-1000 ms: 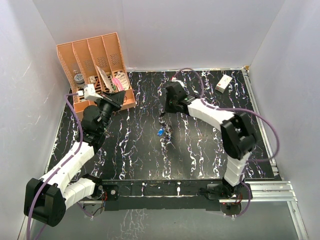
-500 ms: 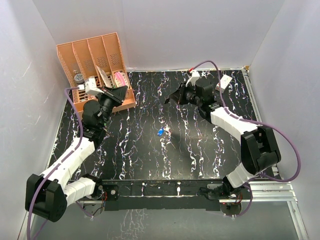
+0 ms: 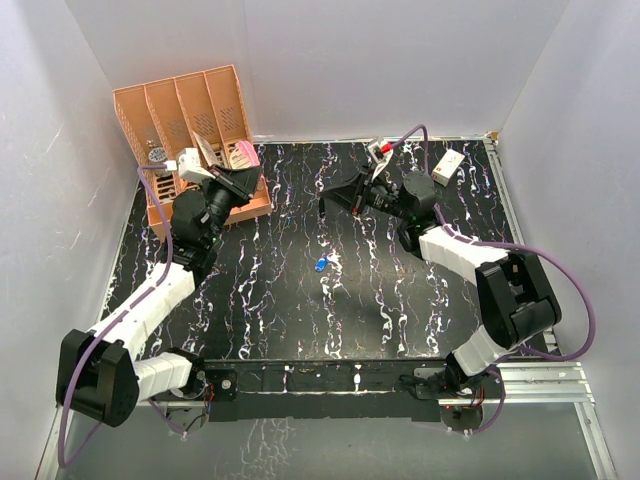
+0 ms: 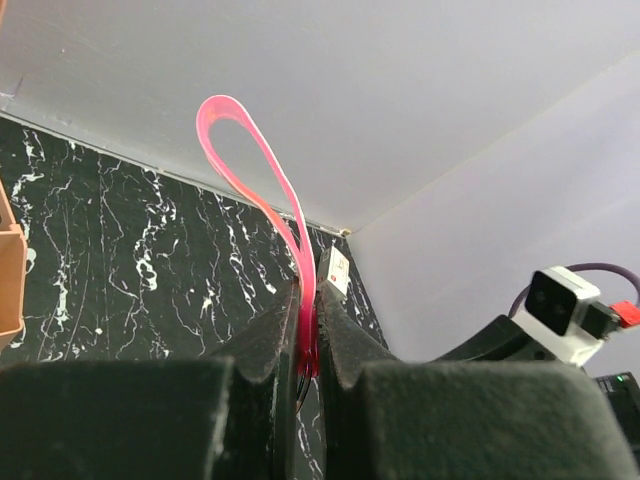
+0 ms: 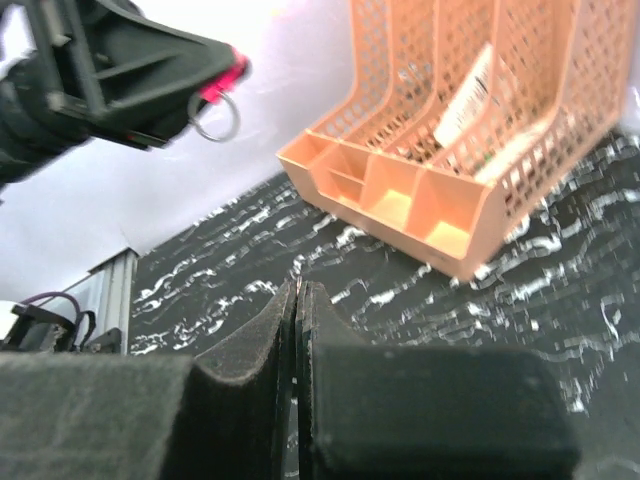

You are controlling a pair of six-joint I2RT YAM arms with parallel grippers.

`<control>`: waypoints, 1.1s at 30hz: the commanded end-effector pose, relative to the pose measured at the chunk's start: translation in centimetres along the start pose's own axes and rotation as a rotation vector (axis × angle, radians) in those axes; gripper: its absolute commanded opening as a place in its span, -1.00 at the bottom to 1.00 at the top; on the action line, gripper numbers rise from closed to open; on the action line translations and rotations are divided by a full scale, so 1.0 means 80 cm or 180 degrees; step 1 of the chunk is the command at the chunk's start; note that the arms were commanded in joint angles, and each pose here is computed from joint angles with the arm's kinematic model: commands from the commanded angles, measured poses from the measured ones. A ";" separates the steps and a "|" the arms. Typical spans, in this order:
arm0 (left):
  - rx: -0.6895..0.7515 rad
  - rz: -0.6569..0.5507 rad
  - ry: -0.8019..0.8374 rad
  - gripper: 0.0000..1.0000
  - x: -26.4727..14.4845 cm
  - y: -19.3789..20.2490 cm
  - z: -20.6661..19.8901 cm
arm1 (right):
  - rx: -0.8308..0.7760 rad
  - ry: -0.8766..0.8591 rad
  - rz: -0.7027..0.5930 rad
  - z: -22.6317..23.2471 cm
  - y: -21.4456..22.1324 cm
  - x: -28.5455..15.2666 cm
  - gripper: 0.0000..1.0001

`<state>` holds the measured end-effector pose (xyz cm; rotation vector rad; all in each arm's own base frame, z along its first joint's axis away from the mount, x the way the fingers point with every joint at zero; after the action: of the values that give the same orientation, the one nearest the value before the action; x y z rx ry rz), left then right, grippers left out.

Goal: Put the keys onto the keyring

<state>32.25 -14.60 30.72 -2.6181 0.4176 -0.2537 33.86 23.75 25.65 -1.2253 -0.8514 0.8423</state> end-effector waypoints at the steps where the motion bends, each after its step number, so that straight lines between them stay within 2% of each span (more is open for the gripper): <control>1: -0.0017 -0.0115 0.0356 -1.00 0.008 -0.019 -0.041 | -0.0269 -0.0476 -0.0606 0.024 -0.048 0.003 -1.00; 8: 0.0044 -0.0113 0.0311 -1.00 0.018 -0.020 -0.047 | -0.0196 -0.0488 -0.0539 0.039 -0.054 0.014 -1.00; 14: 0.0212 -0.0041 0.0181 -1.00 0.031 -0.002 -0.054 | -0.0078 -0.0408 -0.0434 0.049 -0.053 0.023 -1.00; 21: 0.0396 -0.0133 -0.0027 -1.00 0.040 0.018 -0.064 | 0.0316 -0.0050 -0.0566 0.044 -0.073 0.028 -1.00; 33: 0.0479 -0.0227 -0.0324 -1.00 0.039 0.036 -0.059 | 0.0594 -0.0049 -0.0591 0.060 -0.092 0.029 -1.00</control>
<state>33.00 -20.51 31.38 -2.4707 0.3528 -0.1304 31.66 26.89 29.98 -0.9983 -0.7947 0.8207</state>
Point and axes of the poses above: each gripper's point midway between its finger pads, its own x axis out along the fingers, its own z axis along the line the jaws close on, y = z × x, the point moved 6 cm from there along -x, back along the fingers, and after that the axes turned 15 degrees about -x, right-handed, at the moved point
